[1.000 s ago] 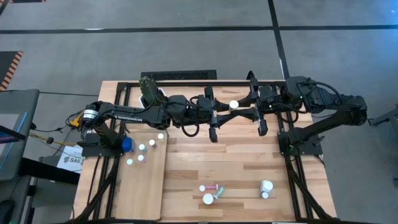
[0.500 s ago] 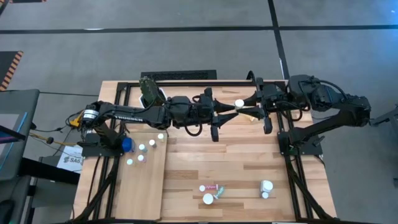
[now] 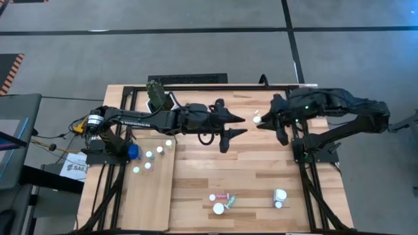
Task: Pick and place medicine bottles onto shelf by color
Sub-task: Put the yellow pill bottle on the shelf
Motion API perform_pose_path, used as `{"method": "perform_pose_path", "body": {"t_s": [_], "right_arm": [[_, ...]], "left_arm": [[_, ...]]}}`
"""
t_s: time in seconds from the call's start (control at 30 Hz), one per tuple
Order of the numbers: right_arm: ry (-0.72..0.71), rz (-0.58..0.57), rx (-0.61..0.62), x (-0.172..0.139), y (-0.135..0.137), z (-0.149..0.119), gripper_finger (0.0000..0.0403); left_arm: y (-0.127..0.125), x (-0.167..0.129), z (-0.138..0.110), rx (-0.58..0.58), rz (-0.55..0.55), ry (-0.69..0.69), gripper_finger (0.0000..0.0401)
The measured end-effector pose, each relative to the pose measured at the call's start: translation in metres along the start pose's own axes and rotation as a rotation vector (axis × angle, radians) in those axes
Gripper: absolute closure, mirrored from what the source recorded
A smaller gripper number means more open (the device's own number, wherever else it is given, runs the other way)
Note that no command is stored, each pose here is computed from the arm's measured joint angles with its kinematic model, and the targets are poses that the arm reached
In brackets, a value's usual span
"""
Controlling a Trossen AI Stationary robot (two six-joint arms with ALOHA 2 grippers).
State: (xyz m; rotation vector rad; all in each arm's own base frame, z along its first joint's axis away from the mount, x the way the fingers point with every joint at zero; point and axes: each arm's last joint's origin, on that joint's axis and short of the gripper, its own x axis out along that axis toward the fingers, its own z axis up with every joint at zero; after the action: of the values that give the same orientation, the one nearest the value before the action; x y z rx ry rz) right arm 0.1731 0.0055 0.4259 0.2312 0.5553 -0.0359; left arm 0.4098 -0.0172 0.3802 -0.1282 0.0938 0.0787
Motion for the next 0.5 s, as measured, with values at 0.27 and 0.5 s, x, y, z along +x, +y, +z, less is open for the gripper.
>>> {"method": "perform_pose_path", "body": {"t_s": [0.27,0.5], "right_arm": [[0.146,0.049,0.063,0.027,0.001,-0.003,0.0315],[0.283,0.139,0.1,0.063,0.0,-0.004,0.0315]], "left_arm": [[-0.001,-0.001,-0.008,0.172,-0.061,0.086,0.0157],[0.005,0.0,-0.01,0.155,-0.045,0.114,0.0146]]}}
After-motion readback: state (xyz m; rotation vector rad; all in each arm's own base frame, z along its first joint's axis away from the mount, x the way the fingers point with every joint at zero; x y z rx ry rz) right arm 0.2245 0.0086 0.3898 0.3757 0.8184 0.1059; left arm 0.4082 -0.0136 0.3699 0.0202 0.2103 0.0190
